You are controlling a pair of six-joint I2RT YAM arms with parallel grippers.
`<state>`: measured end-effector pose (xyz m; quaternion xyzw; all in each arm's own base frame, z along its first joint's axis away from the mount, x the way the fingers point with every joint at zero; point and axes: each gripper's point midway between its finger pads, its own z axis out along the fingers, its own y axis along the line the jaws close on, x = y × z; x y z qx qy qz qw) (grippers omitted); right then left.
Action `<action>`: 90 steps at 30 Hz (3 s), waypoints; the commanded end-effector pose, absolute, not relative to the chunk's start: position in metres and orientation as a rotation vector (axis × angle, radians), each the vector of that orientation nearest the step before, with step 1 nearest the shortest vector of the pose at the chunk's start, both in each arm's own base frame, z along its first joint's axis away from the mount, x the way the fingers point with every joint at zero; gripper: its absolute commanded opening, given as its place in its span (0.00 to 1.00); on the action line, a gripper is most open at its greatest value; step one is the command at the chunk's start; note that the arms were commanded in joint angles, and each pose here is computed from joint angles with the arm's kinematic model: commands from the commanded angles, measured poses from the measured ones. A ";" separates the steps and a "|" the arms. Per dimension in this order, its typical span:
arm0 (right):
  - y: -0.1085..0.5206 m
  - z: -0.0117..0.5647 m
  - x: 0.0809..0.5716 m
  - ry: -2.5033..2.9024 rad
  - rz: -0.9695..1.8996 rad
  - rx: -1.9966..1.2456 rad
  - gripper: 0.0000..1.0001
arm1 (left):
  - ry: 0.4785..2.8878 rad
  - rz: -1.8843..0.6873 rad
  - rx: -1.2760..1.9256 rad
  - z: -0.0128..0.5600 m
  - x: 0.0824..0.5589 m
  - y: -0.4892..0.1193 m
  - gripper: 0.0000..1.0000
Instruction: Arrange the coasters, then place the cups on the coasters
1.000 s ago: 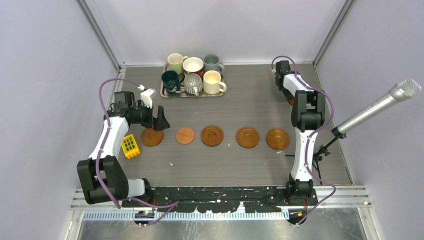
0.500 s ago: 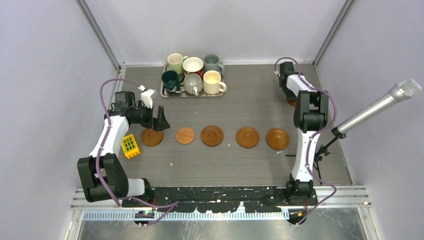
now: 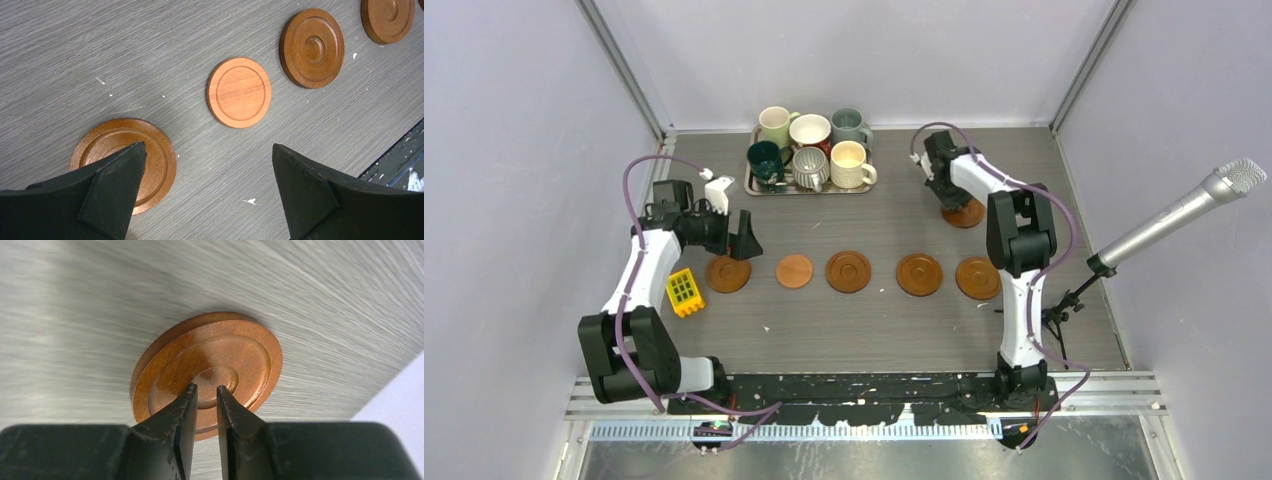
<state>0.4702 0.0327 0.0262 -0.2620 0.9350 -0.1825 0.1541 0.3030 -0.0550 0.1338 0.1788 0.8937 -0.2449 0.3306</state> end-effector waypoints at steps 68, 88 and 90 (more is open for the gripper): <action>0.151 0.162 0.349 2.502 0.487 -0.558 0.52 | 2.553 -0.124 0.730 0.033 0.444 -0.188 0.40; 0.152 0.160 0.347 2.504 0.511 -0.565 0.53 | 2.754 0.137 0.198 0.026 0.433 0.102 0.27; 0.153 0.160 0.347 2.507 0.513 -0.566 0.53 | 2.764 0.155 0.161 0.023 0.428 0.125 0.27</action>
